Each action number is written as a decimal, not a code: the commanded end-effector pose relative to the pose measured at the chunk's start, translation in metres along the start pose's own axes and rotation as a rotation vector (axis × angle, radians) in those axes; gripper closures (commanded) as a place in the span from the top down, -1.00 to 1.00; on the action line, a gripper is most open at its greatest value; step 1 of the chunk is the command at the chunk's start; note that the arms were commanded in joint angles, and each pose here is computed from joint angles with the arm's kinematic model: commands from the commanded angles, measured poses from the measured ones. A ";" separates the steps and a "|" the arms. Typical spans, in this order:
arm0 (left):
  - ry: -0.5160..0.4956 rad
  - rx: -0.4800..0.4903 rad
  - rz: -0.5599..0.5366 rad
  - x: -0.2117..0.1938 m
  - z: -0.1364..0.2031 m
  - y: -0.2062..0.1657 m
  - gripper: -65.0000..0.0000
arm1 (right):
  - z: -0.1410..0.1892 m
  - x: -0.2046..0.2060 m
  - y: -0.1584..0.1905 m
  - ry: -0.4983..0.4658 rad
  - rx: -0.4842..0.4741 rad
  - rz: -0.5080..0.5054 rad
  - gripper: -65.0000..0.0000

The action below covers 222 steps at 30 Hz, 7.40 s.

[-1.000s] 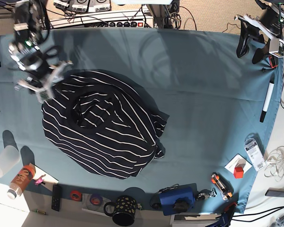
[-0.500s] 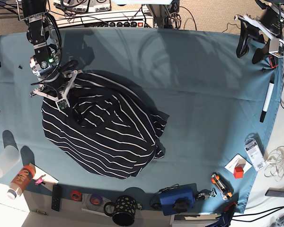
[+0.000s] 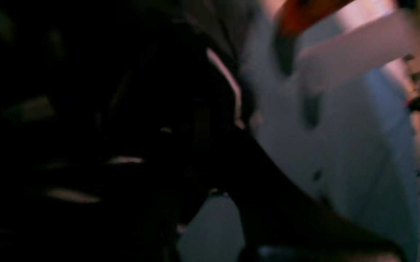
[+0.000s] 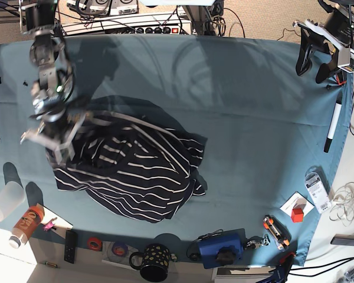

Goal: Layout the t-shirt on the table in an organized manner, then fold the t-shirt properly
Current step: 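Grasp the shirt edge with the right gripper and drag it outward, then grasp the bunched shirt with the left gripper and pull it away from the right gripper, then release the shirt with the left gripper and lift it, then grasp the shirt fabric with the left gripper and drag it to spread it flat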

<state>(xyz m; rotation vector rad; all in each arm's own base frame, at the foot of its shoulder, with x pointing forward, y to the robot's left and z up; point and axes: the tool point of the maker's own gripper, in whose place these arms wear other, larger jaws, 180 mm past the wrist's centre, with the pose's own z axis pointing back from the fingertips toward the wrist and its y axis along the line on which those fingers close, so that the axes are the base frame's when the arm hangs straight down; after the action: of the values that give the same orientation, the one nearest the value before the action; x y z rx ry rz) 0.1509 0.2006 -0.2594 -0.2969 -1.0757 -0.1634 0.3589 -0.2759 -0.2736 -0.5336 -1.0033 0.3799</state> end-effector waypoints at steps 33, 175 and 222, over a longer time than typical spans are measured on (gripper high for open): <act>-0.108 -0.289 -0.435 0.018 -0.119 -0.139 -0.01 | -0.061 -0.104 -0.123 0.148 -0.017 -0.774 -1.00; -0.045 -0.314 -0.668 0.060 -0.184 -0.097 0.07 | -0.049 -0.028 -0.125 -0.132 0.285 -0.970 -1.00; 0.113 0.266 -0.911 0.053 -0.226 -0.082 -1.00 | -0.049 -0.026 -0.127 -0.146 0.279 -0.972 -1.00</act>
<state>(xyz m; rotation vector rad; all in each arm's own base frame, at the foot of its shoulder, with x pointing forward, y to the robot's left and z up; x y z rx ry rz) 0.3347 0.0519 -0.3156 0.4371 -0.9814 -0.8446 0.3883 -0.3945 -0.2690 0.2762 -1.1133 -0.3281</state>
